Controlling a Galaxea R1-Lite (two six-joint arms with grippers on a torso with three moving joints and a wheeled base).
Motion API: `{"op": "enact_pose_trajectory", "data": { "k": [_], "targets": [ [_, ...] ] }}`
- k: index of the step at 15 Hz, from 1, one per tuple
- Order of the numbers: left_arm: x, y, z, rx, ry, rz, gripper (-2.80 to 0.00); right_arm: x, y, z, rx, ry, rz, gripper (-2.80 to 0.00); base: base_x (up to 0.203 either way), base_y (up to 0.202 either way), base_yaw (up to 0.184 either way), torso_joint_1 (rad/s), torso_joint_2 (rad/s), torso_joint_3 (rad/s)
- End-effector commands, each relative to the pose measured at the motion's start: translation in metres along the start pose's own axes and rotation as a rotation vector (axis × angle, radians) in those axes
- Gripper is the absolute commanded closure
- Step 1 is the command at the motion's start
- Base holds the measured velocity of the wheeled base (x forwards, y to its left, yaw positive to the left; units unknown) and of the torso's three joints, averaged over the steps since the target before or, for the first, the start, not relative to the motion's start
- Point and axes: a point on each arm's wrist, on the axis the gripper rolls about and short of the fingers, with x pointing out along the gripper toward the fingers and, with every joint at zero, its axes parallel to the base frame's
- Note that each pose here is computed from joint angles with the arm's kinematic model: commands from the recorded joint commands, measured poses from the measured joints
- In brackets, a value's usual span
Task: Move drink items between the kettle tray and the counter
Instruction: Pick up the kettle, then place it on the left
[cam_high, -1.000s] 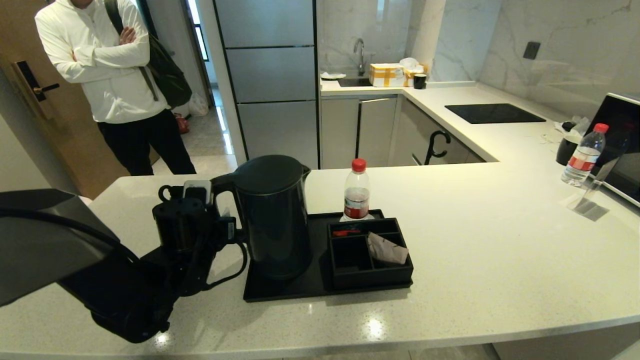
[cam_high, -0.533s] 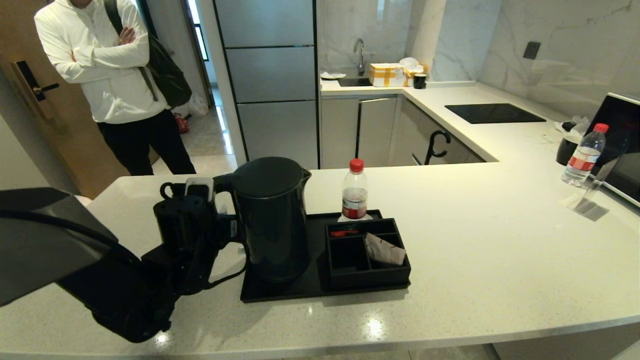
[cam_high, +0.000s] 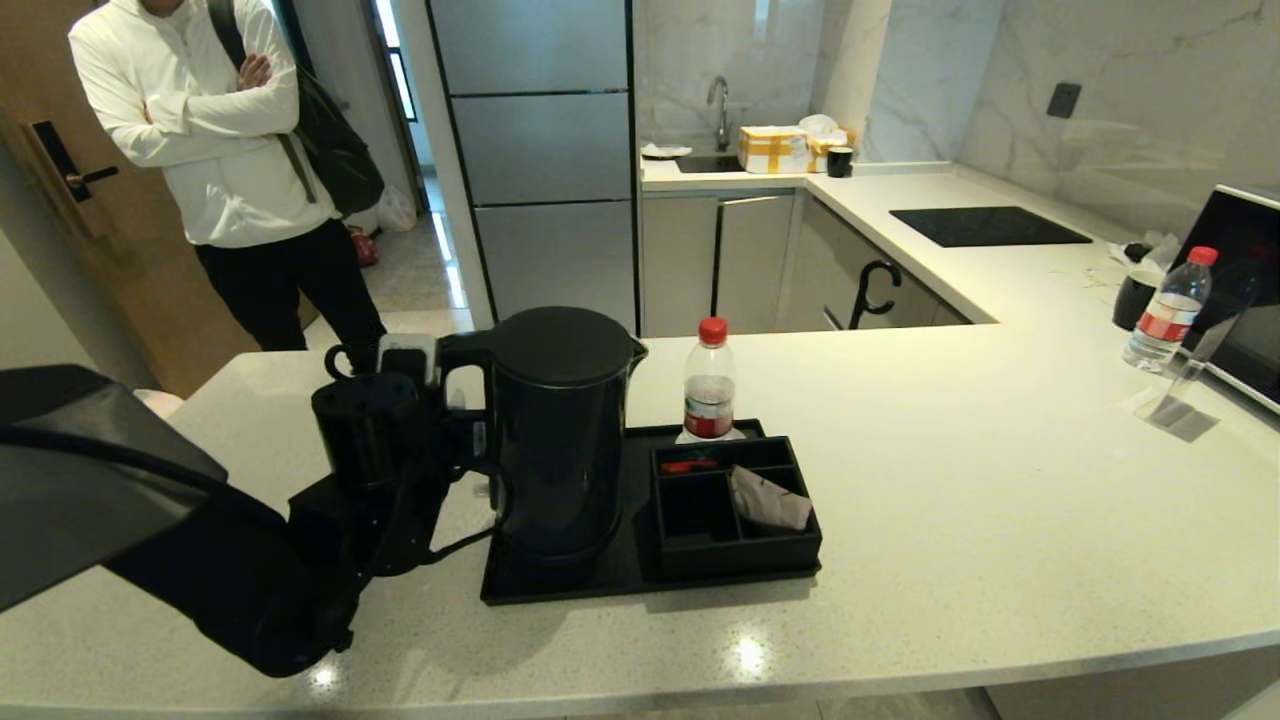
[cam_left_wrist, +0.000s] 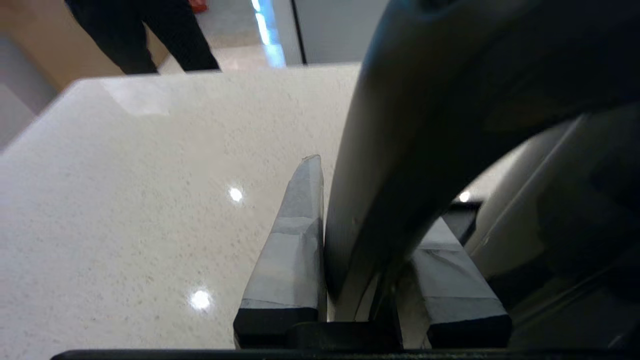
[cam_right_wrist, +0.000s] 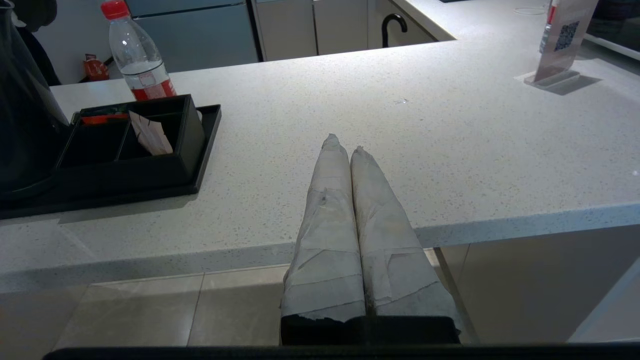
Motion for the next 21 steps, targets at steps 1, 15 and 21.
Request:
{"op": "enact_pose_trajectory", "data": {
  "k": [1, 15, 21],
  "targets": [
    [0.000, 0.001, 0.010, -0.023, -0.033, 0.008, 0.00, 0.002, 0.000, -0.008, 0.000, 0.028, -0.001, 0.00, 0.000, 0.000, 0.000, 0.000, 0.00, 0.000],
    [0.007, 0.063, 0.033, -0.074, -0.056, 0.215, 0.00, 0.002, 0.000, -0.008, 0.000, 0.028, -0.001, 0.00, 0.000, 0.000, 0.000, 0.000, 0.00, 0.000],
    [-0.004, 0.119, 0.020, -0.079, -0.005, 0.209, 0.00, 0.002, 0.000, -0.008, 0.000, 0.028, -0.001, 0.00, 0.000, 0.000, 0.000, 0.000, 0.00, 0.000]
  ]
}}
